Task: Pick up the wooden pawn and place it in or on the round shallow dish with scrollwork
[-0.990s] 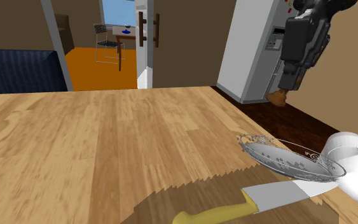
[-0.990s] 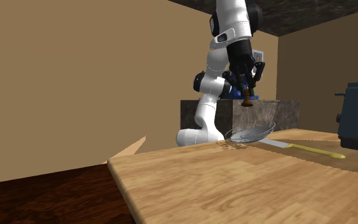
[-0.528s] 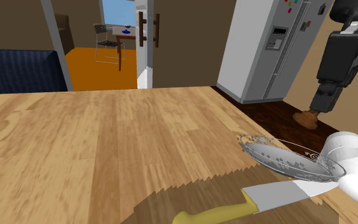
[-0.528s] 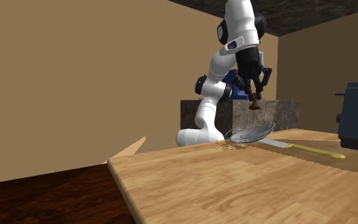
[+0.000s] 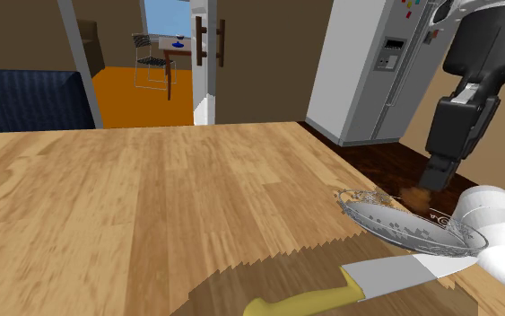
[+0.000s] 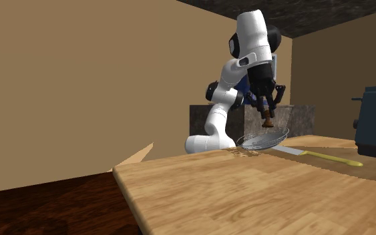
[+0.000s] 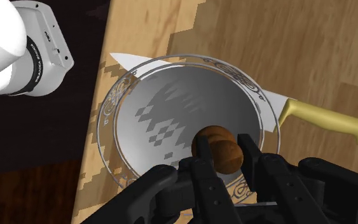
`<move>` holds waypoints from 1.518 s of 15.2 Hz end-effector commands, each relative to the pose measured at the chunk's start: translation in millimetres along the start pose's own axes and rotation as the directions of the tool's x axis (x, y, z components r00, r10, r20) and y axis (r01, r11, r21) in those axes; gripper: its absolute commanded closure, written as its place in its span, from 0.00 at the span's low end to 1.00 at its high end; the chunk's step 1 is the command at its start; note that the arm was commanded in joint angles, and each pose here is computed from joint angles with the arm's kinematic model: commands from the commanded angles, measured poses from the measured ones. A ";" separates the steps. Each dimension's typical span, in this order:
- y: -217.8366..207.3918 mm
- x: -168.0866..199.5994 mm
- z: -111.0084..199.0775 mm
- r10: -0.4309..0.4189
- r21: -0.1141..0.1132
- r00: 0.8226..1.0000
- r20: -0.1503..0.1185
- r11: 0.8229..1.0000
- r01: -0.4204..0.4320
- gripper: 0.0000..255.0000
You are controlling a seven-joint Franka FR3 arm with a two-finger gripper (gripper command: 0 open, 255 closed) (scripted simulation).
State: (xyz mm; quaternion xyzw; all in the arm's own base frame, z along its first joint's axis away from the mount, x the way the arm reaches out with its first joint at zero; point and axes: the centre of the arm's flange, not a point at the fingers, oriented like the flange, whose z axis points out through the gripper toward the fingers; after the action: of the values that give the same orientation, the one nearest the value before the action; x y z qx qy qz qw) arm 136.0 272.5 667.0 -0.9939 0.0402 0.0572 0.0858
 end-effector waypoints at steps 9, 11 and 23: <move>5.5 4.1 27.4 0.000 0.000 1.000 0.000 1.000 0.000 1.00; 5.5 4.1 27.4 0.000 0.000 1.000 0.000 1.000 0.000 1.00; 5.5 4.1 -22.6 0.000 0.000 1.000 0.000 1.000 0.000 0.00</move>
State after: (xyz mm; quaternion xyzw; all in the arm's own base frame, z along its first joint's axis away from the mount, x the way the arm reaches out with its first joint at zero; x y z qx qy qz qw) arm 140.9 264.0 681.9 -0.9938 0.0403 0.0570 0.0863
